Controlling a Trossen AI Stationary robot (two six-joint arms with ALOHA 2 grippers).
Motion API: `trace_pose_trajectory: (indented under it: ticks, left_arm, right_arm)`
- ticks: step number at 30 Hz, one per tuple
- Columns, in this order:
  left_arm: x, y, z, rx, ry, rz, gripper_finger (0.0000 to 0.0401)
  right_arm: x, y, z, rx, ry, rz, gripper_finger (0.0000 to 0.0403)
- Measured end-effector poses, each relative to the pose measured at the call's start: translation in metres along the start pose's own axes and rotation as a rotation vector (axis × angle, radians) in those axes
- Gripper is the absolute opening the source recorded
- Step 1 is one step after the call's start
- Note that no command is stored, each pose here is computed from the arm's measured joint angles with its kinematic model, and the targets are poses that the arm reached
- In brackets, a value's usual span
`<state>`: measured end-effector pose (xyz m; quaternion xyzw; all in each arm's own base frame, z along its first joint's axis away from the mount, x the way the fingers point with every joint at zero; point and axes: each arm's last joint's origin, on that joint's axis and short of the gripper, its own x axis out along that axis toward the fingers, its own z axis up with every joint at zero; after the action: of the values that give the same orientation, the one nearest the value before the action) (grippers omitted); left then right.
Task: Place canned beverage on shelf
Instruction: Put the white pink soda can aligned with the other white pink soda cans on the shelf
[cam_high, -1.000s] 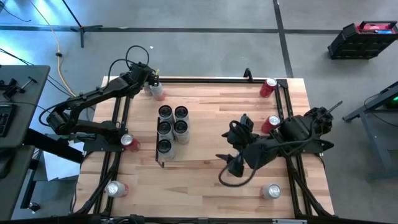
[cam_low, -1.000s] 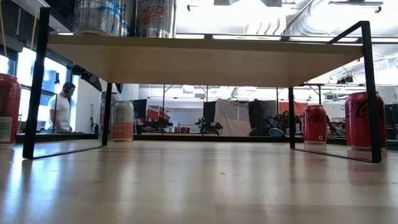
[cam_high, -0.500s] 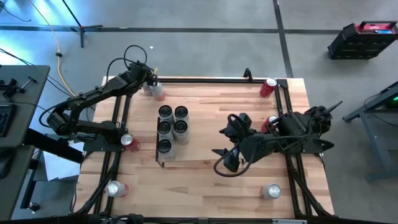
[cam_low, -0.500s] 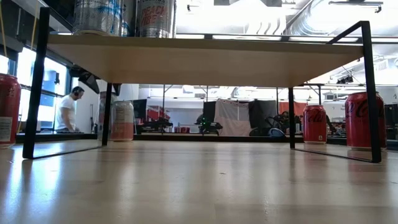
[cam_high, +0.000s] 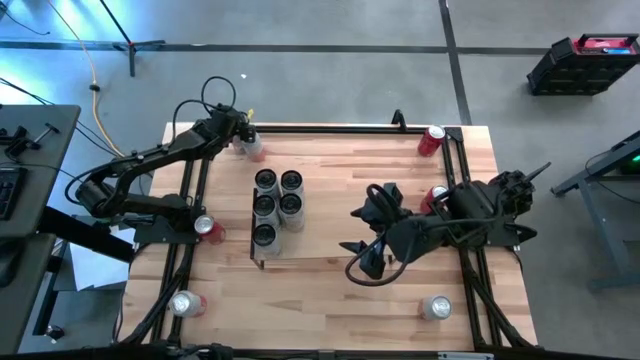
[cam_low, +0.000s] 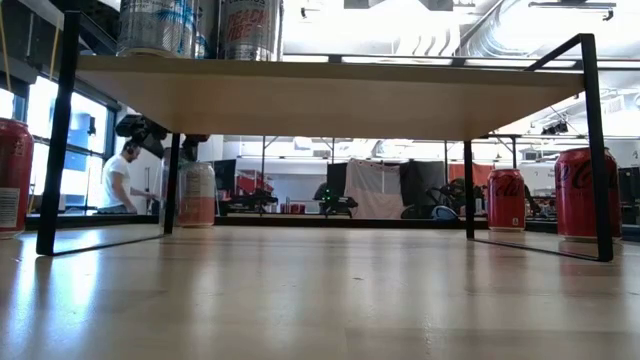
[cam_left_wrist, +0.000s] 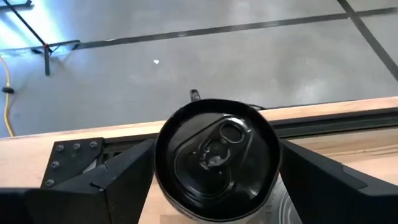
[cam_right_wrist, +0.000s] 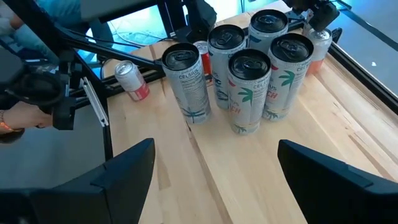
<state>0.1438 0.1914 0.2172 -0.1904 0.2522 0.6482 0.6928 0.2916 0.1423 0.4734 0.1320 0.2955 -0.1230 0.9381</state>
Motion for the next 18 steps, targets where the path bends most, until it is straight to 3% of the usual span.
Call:
trace_pose_trajectory:
  ticks: [5,12,18]
  left_arm:
    - [0.0022,0.0041,0.0015,-0.020,0.000,0.015,0.0300]
    - [0.0035,0.0067,0.0020,-0.001,0.013,0.003,0.0240]
    - [0.0003,0.0069,0.0006,0.009,0.027,0.004,0.0239]
  right_arm:
    - [-0.0001,0.0000,0.0000,-0.042,0.000,0.000,0.0323]
    - [0.0001,0.0017,0.0026,-0.070,-0.024,0.016,0.0323]
    - [0.0001,0.0041,0.0071,-0.132,-0.068,0.033,0.0323]
